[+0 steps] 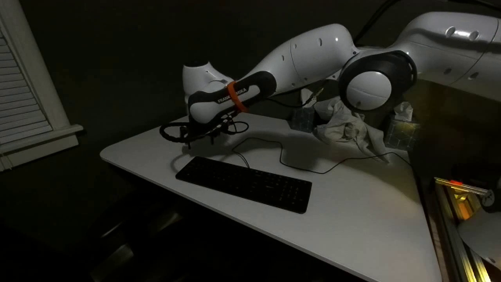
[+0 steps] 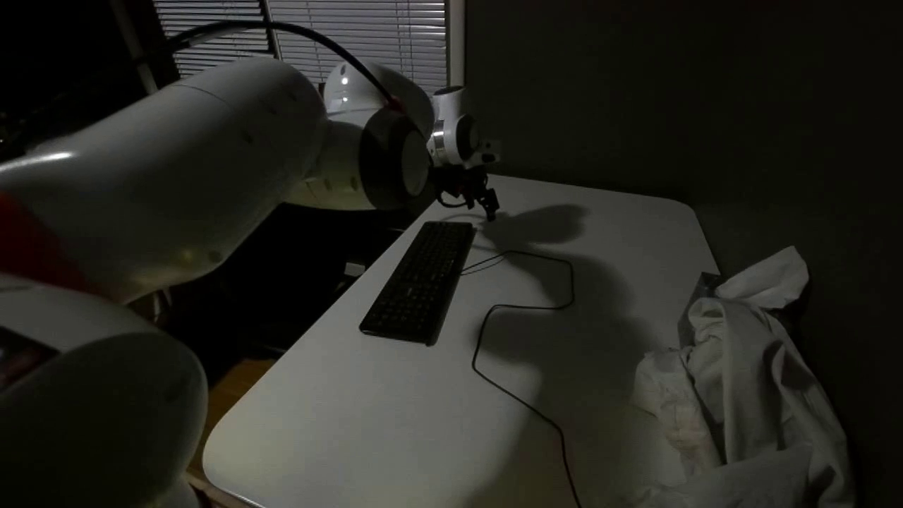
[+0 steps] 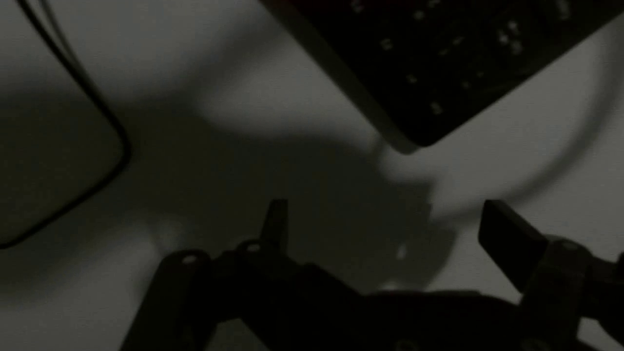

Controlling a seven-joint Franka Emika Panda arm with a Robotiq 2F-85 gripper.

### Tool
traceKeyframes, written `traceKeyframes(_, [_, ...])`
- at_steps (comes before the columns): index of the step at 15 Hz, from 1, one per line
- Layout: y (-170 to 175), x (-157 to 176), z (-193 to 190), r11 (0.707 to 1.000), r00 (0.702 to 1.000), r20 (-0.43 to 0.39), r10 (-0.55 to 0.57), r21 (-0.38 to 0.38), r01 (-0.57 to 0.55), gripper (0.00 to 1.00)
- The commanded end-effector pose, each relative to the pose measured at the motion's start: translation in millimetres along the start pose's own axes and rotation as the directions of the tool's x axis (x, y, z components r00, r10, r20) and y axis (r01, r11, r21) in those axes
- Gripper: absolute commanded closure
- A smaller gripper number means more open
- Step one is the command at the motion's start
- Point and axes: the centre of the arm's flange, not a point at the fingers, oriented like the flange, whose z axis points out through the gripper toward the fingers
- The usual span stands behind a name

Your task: Move the keyboard to the right.

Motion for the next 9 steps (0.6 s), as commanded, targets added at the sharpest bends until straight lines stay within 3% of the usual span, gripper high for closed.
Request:
traceKeyframes(1, [-14.9,-18.4,6.0,0.981,0.995,0.023,-0.097,0.171,0.092,0.00])
traceKeyframes(3, [-26.0,-17.4,13.3,0.987,0.991,0.063,-0.120,0.119,0.112,0.00])
traceKeyframes(4, [-23.5,-16.8,2.3,0.989,0.996,0.020,-0.091,0.122,0.088,0.00])
traceKeyframes(7, [-23.9,-22.0,8.0,0.988,0.993,0.037,-0.108,0.117,0.103,0.00])
traceKeyframes(9, [-31.8,-25.4,5.8,0.950,0.976,-0.015,-0.217,0.228,0.214,0.00])
